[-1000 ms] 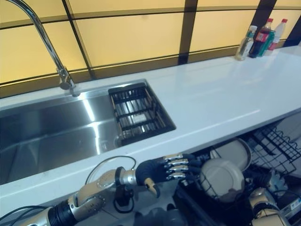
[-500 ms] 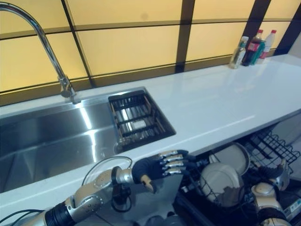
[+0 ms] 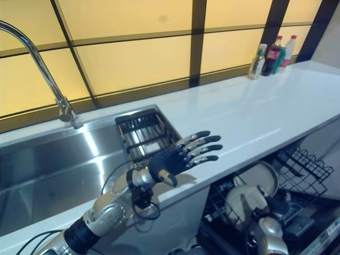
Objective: Pick up plates and place into dishwasher.
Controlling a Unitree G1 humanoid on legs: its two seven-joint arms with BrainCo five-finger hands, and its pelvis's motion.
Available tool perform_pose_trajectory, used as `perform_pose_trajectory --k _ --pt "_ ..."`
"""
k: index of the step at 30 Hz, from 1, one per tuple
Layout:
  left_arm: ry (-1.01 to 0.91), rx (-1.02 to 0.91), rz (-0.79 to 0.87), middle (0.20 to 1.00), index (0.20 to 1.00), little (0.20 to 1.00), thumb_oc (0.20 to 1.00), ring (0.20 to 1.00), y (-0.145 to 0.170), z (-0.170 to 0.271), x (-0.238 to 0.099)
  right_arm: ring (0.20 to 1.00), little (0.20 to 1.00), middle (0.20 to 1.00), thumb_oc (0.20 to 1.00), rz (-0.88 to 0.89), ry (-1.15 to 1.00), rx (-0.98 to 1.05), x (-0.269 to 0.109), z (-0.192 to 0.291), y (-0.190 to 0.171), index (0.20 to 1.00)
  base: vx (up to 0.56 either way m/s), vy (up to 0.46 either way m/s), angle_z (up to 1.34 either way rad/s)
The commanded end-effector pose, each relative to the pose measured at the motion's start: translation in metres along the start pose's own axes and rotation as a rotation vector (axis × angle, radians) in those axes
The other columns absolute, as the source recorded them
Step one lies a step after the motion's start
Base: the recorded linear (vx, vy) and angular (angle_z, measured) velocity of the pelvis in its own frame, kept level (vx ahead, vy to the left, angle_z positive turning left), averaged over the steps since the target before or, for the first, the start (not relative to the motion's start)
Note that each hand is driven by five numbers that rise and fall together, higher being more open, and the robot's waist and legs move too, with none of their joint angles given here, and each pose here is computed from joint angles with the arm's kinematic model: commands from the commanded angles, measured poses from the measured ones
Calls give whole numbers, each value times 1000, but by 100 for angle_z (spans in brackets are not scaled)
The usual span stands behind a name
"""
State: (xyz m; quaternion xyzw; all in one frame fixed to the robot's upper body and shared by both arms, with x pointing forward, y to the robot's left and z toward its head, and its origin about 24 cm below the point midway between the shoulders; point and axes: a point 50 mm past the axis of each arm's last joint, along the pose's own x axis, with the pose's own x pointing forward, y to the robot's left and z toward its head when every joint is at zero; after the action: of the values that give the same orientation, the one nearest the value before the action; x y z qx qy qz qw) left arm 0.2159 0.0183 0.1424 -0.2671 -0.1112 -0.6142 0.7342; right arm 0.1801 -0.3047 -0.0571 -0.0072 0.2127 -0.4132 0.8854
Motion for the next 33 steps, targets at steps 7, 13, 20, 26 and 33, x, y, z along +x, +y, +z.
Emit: perform_pose_trajectory --k 7,13,20,26,33 --pt "-95 -233 -101 1000 1000 1000 1000 1000 -13 11 37 1000 1000 1000 1000 92 -236 111 25 91 39 1000 -77 38 -60" --pt "-54 -398 -120 1000 1000 1000 1000 1000 -20 -5 34 1000 1000 1000 1000 95 -273 90 31 111 43 1000 -106 35 -5" --pt "-17 -366 73 1000 1000 1000 1000 1000 0 -23 12 1000 1000 1000 1000 88 -255 58 39 115 35 1000 -68 35 -3" --pt "110 -444 149 1000 1000 1000 1000 1000 5 -52 -13 1000 1000 1000 1000 72 -235 58 39 109 31 1000 -27 34 -1" --pt "246 -464 299 1000 1000 1000 1000 1000 17 -85 -56 1000 1000 1000 1000 124 -241 50 34 107 39 1000 -25 14 -3"
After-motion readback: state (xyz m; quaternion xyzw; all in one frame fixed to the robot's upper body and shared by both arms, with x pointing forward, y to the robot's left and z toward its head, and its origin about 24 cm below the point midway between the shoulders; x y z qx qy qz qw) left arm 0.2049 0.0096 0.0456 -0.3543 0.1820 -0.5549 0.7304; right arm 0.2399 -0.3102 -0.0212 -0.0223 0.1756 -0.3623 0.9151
